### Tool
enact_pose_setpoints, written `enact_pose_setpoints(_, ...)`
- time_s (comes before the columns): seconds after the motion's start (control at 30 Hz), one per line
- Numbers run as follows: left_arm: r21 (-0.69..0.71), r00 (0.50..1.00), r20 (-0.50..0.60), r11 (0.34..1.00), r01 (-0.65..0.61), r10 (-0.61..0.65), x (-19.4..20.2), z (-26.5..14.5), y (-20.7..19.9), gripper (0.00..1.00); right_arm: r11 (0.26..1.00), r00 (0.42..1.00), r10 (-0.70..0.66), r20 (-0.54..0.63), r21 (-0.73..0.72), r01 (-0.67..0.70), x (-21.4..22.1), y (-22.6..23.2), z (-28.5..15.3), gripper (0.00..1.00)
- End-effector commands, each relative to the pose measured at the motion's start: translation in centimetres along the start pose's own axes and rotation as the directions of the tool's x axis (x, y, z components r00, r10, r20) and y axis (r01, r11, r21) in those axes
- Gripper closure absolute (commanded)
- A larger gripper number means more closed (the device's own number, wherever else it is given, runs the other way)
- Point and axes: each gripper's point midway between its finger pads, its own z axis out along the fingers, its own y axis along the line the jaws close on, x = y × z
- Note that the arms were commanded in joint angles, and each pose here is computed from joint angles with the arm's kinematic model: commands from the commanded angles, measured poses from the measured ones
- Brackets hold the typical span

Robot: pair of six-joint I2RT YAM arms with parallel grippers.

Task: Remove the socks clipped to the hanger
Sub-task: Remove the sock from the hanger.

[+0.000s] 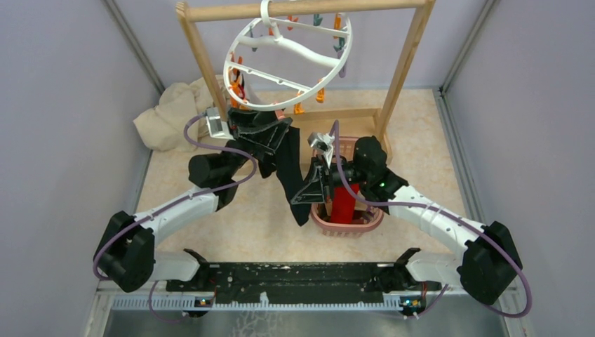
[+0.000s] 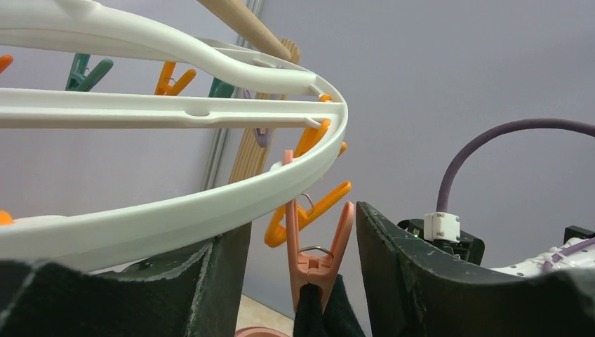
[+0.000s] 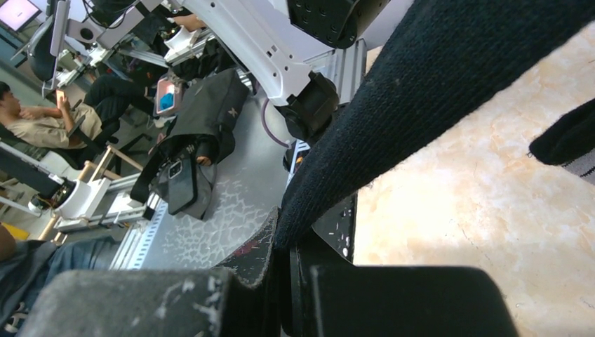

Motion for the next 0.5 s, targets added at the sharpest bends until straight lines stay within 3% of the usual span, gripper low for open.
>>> enact_pose_setpoints(0.0,0.055,0.996,0.09,0.998,-0.013,0.008,-2.75,1.1,-1.38,0.39,0.998,1.0,-0.028,-0.012,-0.053,0.027,0.51,0.84,0.44,1.0)
enact_pose_setpoints(0.13,0.069,0.996,0.084,0.998,-0.014,0.008,-2.79,1.34,-1.65,0.46,0.998,1.0,-0.029,-0.012,-0.054,0.028,0.6,0.85,0.42,1.0)
enact_pose_setpoints(0.23,0.079,0.997,0.076,0.997,-0.011,0.005,-2.68,1.46,-1.78,0.58,0.998,1.0,-0.026,-0.013,-0.054,0.026,0.7,0.83,0.42,1.0)
enact_pose_setpoints(0.47,0.083,0.998,0.062,0.997,-0.008,0.003,-2.48,1.71,-1.79,0.74,0.998,1.0,-0.028,-0.013,-0.054,0.027,0.76,0.87,0.38,1.0)
